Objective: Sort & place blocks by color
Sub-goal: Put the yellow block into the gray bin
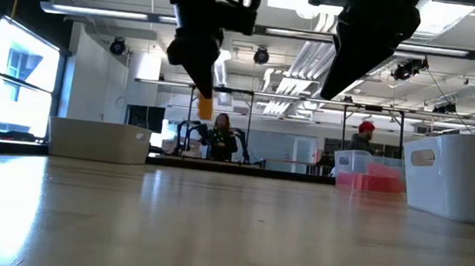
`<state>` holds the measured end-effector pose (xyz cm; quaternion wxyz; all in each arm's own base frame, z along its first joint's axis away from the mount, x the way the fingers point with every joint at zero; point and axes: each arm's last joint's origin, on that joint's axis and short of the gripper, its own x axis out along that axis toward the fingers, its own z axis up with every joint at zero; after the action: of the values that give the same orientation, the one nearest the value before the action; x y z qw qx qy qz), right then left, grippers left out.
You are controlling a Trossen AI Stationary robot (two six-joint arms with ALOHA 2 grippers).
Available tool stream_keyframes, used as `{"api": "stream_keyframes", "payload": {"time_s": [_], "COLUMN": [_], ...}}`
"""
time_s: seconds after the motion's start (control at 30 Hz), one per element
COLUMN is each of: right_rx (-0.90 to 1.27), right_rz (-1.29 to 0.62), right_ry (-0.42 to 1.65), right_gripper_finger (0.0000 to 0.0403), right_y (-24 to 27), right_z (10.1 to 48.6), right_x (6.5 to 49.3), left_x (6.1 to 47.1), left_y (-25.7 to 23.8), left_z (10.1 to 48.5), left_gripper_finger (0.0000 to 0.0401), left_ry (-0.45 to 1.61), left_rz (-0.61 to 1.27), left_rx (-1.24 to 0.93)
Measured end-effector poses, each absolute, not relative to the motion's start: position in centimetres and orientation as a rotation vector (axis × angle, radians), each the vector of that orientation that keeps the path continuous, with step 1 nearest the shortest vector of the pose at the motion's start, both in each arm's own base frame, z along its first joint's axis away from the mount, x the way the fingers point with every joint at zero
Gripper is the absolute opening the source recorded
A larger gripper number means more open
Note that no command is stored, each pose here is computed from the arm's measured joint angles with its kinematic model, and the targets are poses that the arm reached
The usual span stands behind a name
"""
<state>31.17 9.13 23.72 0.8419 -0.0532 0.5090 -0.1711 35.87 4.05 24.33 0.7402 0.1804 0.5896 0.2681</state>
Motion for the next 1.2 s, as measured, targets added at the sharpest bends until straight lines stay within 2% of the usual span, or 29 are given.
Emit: {"api": "stream_keyframes", "payload": {"time_s": [0.13, 0.37, 0.67, 1.1, 1.2], "right_rx": [-0.112, -0.112, -0.134, -0.138, -0.137], "right_rz": [-0.361, -0.36, -0.371, -0.37, -0.37], "right_ry": [1.075, 1.075, 1.054, 1.055, 1.055], "right_gripper_finger": [0.0213, 0.0213, 0.0213, 0.0213, 0.0213], "right_y": [9.1, 9.2, 9.1, 9.1, 9.1], "right_z": [23.7, 23.7, 23.8, 23.8, 23.8], "right_x": [31.2, 31.2, 31.3, 31.3, 31.3], "left_x": [33.7, 29.0, 24.2, 20.0, 19.1], "left_y": [6.6, 11.5, 17.6, 22.3, 23.0], "left_z": [25.0, 25.0, 24.5, 24.5, 24.4], "left_gripper_finger": [0.0119, 0.0119, 0.0119, 0.012, 0.012], "left_ry": [1.314, 1.326, 1.3, 1.264, 1.24], "left_rz": [0.708, 0.864, 0.959, 1.196, 1.198], "left_rx": [0.38, 0.229, -0.026, -0.241, -0.329]}}
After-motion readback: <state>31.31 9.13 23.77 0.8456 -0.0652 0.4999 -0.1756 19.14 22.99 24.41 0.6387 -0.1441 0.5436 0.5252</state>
